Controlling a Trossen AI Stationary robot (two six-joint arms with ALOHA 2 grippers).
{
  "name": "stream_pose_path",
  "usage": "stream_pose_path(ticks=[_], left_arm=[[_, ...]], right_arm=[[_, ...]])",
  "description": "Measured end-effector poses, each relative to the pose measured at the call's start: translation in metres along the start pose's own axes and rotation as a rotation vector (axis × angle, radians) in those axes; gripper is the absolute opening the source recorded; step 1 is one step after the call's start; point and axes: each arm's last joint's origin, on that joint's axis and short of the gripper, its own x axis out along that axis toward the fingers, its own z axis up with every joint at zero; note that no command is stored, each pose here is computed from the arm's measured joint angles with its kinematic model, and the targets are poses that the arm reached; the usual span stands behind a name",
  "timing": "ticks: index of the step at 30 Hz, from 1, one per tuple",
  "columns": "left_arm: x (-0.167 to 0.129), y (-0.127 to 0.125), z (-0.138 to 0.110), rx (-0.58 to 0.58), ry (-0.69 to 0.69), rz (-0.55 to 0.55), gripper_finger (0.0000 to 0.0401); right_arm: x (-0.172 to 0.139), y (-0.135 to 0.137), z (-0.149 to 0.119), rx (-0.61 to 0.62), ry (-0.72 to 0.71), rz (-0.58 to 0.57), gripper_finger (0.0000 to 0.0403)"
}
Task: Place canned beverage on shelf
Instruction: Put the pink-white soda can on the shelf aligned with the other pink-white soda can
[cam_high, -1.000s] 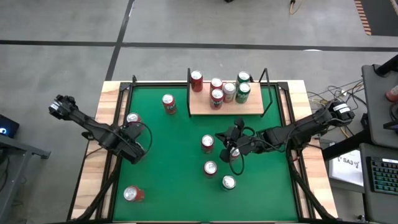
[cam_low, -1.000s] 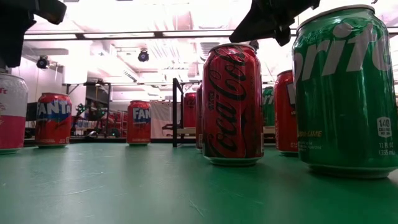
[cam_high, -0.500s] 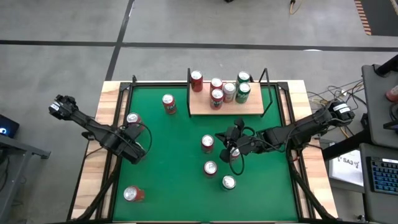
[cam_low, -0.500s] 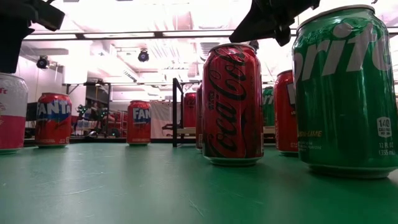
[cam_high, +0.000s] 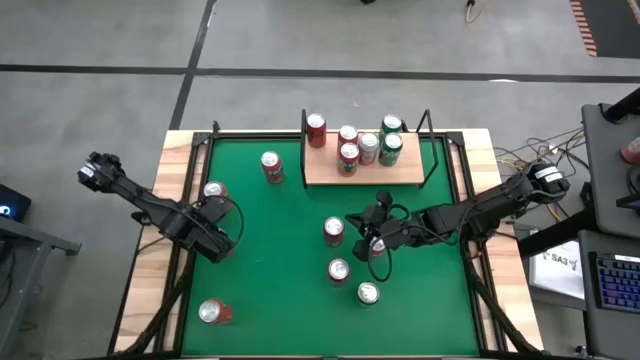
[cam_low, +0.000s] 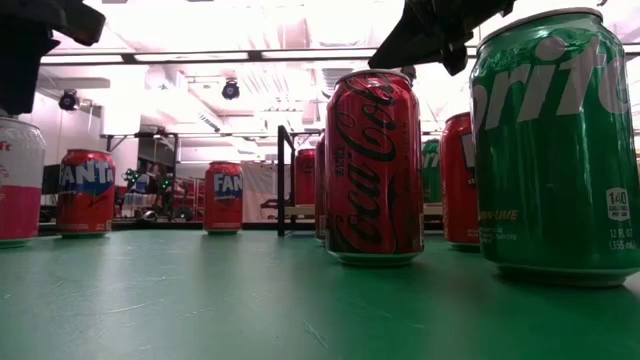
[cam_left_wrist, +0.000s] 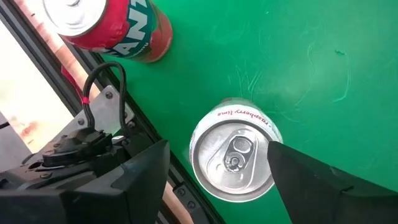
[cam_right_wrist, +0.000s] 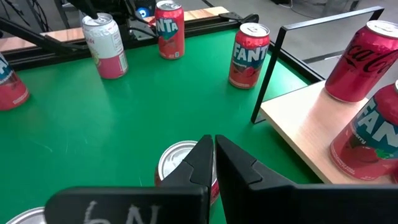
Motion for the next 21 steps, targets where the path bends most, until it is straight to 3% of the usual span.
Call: stream_pose_path(ticks=[13, 21], left_arm=[[-0.002, -0.01, 0.0, 0.014, 0.002, -0.139, 0.036], [0.0, -0.006, -0.001, -0.013, 0.009, -0.096, 0.037]], right_arm=[[0.0, 0.0, 0.0, -0.001, 0.002, 0.0, 0.0009], [0.0, 0.0, 0.0, -0.001, 0.002, 0.0, 0.0009]])
